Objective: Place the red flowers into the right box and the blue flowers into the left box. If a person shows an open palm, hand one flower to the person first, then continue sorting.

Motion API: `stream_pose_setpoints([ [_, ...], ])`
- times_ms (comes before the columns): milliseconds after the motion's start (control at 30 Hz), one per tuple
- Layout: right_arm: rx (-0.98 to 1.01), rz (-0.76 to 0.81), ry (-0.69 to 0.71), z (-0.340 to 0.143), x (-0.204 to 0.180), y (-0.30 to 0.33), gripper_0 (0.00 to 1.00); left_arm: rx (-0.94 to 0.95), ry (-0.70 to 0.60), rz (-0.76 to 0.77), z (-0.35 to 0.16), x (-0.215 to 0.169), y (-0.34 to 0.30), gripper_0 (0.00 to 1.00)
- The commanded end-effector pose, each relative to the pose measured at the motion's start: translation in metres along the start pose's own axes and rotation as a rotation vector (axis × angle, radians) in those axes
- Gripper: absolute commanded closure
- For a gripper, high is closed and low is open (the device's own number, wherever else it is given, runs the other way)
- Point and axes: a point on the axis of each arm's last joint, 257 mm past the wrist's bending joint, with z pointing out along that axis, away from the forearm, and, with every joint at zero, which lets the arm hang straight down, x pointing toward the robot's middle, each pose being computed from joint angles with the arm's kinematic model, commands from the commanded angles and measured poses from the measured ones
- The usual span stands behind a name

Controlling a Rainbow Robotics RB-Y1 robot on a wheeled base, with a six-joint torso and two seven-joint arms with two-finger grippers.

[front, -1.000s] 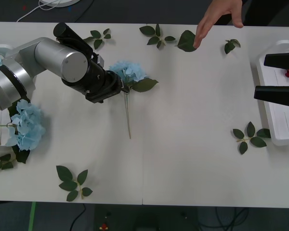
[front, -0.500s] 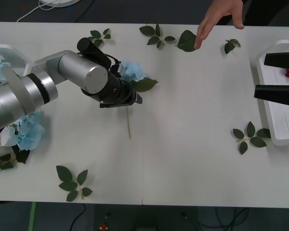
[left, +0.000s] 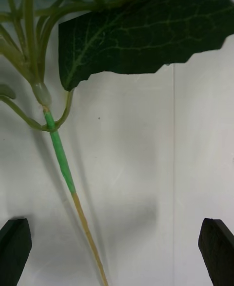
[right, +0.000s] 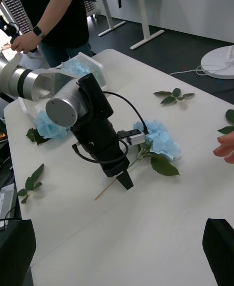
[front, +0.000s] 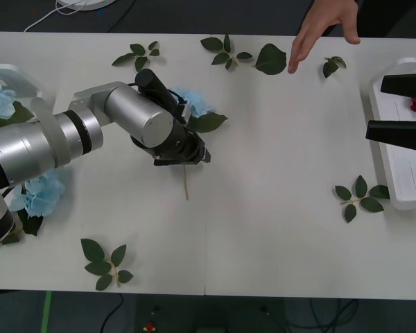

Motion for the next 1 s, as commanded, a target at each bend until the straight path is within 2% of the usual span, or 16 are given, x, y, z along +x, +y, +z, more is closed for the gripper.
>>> stream_pose_setpoints([
  [33, 0.003, -0.022, -0.037, -0.002, -0.011, 0.004, 0.0, -0.008, -0.044, 0.037, -0.009, -0.025, -0.012, 0.0],
  [500, 0.003, -0.021, -0.039, -0.002, -0.011, 0.004, 0.0, -0.064, -0.044, 0.094, -0.003, -0.023, 0.002, 0.0],
  [533, 0.004, -0.021, -0.039, -0.002, -0.011, 0.004, 0.0, -0.068, -0.046, 0.098, -0.003, -0.023, 0.004, 0.09],
  [567, 0.004, -0.02, -0.041, -0.002, -0.012, 0.004, 0.0, -0.074, -0.049, 0.104, -0.004, -0.025, 0.006, 0.3],
  [600, 0.002, -0.019, -0.039, -0.002, -0.011, 0.004, 0.0, -0.075, -0.048, 0.107, -0.004, -0.024, 0.005, 0.45],
  [633, 0.004, -0.02, -0.041, -0.002, -0.012, 0.004, 0.0, -0.083, -0.051, 0.115, -0.004, -0.026, 0.007, 0.81],
  [667, 0.003, -0.02, -0.04, -0.002, -0.011, 0.004, 0.0, -0.092, -0.052, 0.121, -0.004, -0.027, 0.01, 1.0],
  [1000, 0.002, -0.016, -0.039, -0.002, -0.01, 0.004, 0.0, -0.114, -0.065, 0.126, -0.007, -0.034, 0.017, 1.0],
])
